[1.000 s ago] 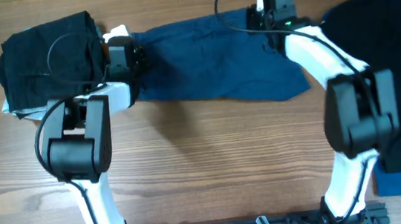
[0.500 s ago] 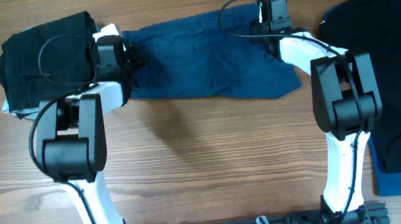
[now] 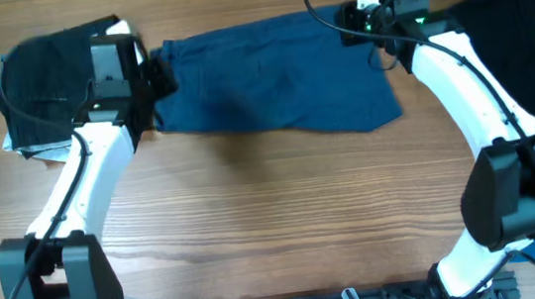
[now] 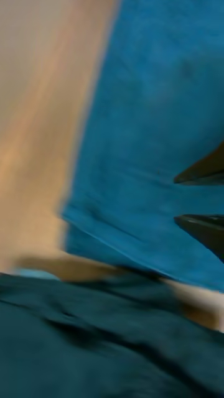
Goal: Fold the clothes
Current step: 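Grasp the folded shorts' edges with both grippers and adjust them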
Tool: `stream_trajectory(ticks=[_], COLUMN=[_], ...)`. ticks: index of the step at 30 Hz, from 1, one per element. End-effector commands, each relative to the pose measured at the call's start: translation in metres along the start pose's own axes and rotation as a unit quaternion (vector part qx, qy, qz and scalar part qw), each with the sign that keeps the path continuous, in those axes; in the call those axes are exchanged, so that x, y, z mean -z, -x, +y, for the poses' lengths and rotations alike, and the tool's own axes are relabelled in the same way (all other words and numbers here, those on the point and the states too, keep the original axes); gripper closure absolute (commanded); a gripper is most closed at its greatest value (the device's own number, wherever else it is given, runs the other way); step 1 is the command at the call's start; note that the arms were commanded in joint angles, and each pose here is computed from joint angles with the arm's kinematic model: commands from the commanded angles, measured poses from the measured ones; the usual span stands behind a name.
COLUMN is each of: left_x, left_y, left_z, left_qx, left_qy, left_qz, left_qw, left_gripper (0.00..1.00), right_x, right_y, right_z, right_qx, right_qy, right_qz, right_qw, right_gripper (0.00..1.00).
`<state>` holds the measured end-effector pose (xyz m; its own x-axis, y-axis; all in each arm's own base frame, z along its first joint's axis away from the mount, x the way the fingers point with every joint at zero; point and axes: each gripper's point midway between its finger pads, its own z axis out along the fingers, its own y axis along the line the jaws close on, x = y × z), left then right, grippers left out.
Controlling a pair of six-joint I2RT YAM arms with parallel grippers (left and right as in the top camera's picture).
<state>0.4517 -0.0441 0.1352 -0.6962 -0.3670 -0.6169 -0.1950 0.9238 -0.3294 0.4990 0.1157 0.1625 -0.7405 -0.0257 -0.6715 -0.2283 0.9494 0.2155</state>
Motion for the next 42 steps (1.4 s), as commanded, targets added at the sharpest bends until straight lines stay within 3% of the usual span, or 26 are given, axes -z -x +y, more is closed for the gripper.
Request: stream_trajectory(ticks=[1, 6, 10, 13, 17, 28, 35, 42], left_x=[-0.002, -0.004, -0.014, -0.019, -0.021, -0.021, -0.022, -0.022], left_y=[-0.025, -0.023, -0.023, -0.024, -0.019, -0.02, -0.019, -0.02], left_z=[0.005, 0.009, 0.011, 0.011, 0.009, 0.01, 0.01, 0.009], left_qx=[-0.031, -0.041, -0.041, -0.041, -0.042, -0.04, -0.04, -0.041], left_qy=[-0.027, -0.025, -0.025, -0.025, -0.029, -0.028, -0.028, -0.029], left_qz=[0.059, 0.057, 0.055, 0.055, 0.044, 0.047, 0.045, 0.046], left_qw=[0.997, 0.997, 0.997, 0.997, 0.998, 0.998, 0.998, 0.998], left_gripper=[0.81, 0.85, 0.86, 0.86, 0.85, 0.83, 0.84, 0.86], right_x=[-0.01, -0.027, -0.048, -0.066, -0.09, -0.116, -0.102, -0.079], right_y=[-0.029, -0.042, -0.058, -0.075, -0.099, -0.158, -0.193, -0.206], right_z=[0.052, 0.06, 0.06, 0.069, 0.078, 0.016, -0.033, -0.079], right_qx=[0.033, 0.056, 0.056, 0.062, 0.06, 0.054, 0.011, -0.025], right_qy=[0.115, 0.079, 0.083, 0.119, 0.148, 0.001, -0.11, -0.14], right_qz=[0.049, 0.065, 0.085, 0.105, 0.129, 0.219, 0.287, 0.326], right_qw=[0.992, 0.993, 0.991, 0.985, 0.979, 0.974, 0.952, 0.935], right_gripper=[0.73, 0.75, 0.83, 0.9, 0.92, 0.96, 0.96, 0.96])
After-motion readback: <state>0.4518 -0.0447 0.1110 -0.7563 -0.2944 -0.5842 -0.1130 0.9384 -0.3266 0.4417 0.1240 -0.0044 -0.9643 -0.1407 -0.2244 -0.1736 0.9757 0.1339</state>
